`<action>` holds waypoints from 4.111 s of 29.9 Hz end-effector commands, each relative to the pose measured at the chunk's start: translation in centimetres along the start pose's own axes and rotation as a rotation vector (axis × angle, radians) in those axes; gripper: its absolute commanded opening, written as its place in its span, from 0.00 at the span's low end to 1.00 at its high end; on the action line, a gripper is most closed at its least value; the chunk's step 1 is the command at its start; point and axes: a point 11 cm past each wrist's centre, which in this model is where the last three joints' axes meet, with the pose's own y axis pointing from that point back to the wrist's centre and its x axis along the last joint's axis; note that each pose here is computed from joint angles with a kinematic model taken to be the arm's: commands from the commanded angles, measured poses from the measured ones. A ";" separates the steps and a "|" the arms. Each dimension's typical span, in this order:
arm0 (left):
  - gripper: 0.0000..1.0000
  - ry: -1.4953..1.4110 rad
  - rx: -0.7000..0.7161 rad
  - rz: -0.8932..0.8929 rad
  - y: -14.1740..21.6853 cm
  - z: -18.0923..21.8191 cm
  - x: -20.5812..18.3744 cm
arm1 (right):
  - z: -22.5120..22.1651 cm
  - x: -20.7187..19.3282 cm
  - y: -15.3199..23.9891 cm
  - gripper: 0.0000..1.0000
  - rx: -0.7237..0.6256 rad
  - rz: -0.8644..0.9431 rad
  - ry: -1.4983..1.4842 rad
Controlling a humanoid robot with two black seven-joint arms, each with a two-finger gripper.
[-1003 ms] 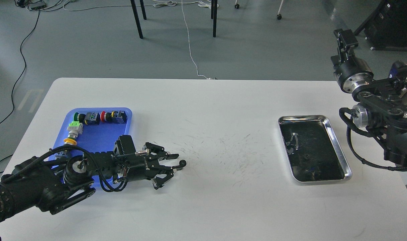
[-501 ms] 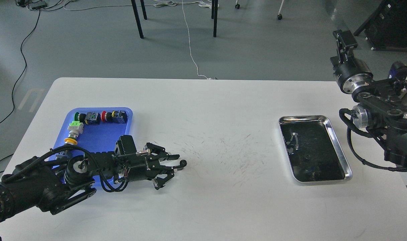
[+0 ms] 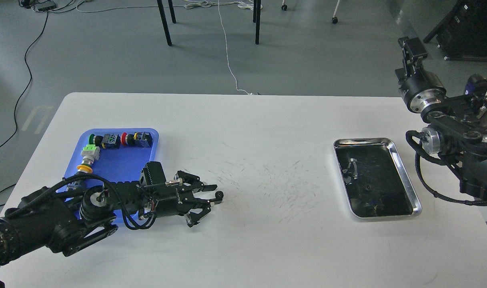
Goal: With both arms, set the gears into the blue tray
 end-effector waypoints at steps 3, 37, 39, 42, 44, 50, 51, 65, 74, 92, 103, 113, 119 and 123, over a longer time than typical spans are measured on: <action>0.31 0.000 0.001 -0.003 0.1 0.0 -0.1 | 0.1 0.0 0.0 0.96 -0.001 0.000 0.000; 0.11 -0.143 0.192 -0.037 7.8 -8.7 4.0 | 0.8 -0.5 0.3 0.96 -0.010 -0.010 -0.003; 0.11 -0.154 0.230 -0.052 9.5 -9.8 4.1 | 0.8 -0.6 0.3 0.96 -0.010 -0.010 -0.005; 0.11 -0.147 0.275 -0.089 12.0 -10.8 3.0 | 0.7 -0.6 0.3 0.96 -0.008 -0.009 -0.003; 0.11 -0.146 0.305 -0.109 13.9 -11.3 2.3 | 0.6 -0.5 0.2 0.96 -0.007 -0.009 -0.003; 0.11 -0.126 0.371 -0.168 18.1 -11.9 -0.5 | 0.6 -0.5 0.3 0.96 -0.006 -0.009 -0.003; 0.11 -0.122 0.372 -0.171 18.3 -11.7 -1.1 | 0.6 -0.5 0.2 0.96 -0.006 -0.009 -0.003; 0.11 -0.062 0.438 -0.186 18.4 -12.4 -4.3 | 0.1 -0.2 0.1 0.96 0.003 -0.008 0.001; 0.12 -0.060 0.439 -0.190 17.8 -12.5 -4.6 | 0.1 -0.4 0.1 0.96 0.002 -0.012 -0.001; 0.26 -0.035 0.442 -0.209 18.1 -11.9 -5.9 | 0.0 -0.3 0.1 0.96 0.005 -0.013 -0.001; 0.47 0.007 0.472 -0.171 18.2 -12.2 -5.6 | -0.2 -0.2 0.1 0.96 0.008 -0.012 0.000; 0.60 0.109 0.608 -0.007 20.3 -15.3 -1.8 | -0.4 0.5 0.1 0.96 0.012 -0.007 0.004; 0.65 0.156 0.665 0.114 20.9 -17.0 1.3 | -1.3 1.1 0.6 0.96 0.034 -0.038 0.035; 0.75 0.221 0.705 0.216 21.2 -17.9 3.0 | -1.9 1.7 1.1 0.96 0.049 -0.062 0.071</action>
